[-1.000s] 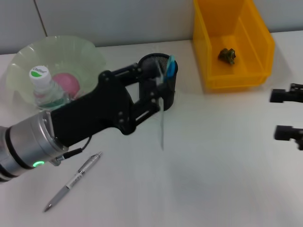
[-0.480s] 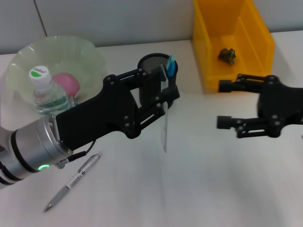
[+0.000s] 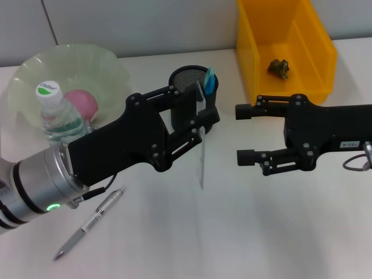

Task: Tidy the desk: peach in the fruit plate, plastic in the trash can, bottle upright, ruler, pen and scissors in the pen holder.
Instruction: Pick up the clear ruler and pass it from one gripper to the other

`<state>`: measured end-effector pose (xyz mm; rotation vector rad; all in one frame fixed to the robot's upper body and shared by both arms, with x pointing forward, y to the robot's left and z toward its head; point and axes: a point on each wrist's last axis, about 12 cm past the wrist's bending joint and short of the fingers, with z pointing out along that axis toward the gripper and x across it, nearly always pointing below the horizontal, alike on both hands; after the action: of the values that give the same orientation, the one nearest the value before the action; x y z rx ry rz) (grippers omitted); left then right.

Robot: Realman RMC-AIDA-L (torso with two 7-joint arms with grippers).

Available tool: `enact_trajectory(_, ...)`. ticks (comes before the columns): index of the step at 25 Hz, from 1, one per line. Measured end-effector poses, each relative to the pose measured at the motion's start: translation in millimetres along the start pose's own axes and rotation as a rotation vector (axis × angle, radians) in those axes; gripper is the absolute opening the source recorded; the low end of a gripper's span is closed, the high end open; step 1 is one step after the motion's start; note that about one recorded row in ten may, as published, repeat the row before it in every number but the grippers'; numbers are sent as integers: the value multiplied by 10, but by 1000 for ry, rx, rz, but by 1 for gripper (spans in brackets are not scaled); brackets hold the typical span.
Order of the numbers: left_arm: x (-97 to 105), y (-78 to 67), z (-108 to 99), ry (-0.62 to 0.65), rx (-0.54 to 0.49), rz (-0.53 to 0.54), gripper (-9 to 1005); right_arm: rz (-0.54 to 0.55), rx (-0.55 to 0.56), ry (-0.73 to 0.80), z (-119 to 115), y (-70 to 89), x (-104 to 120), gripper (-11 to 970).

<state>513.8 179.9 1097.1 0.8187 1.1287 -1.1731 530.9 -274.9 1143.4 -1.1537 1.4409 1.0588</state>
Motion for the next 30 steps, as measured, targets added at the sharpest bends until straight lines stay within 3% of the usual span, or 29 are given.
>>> enact_trajectory(16, 10, -26, -3, 1, 12, -5, 385, -4, -71, 34, 348, -126, -57, 744)
enact_trajectory(30, 8, -25, 0, 0, 13, -3, 385, -7, -89, 22, 453, -154, -94, 736)
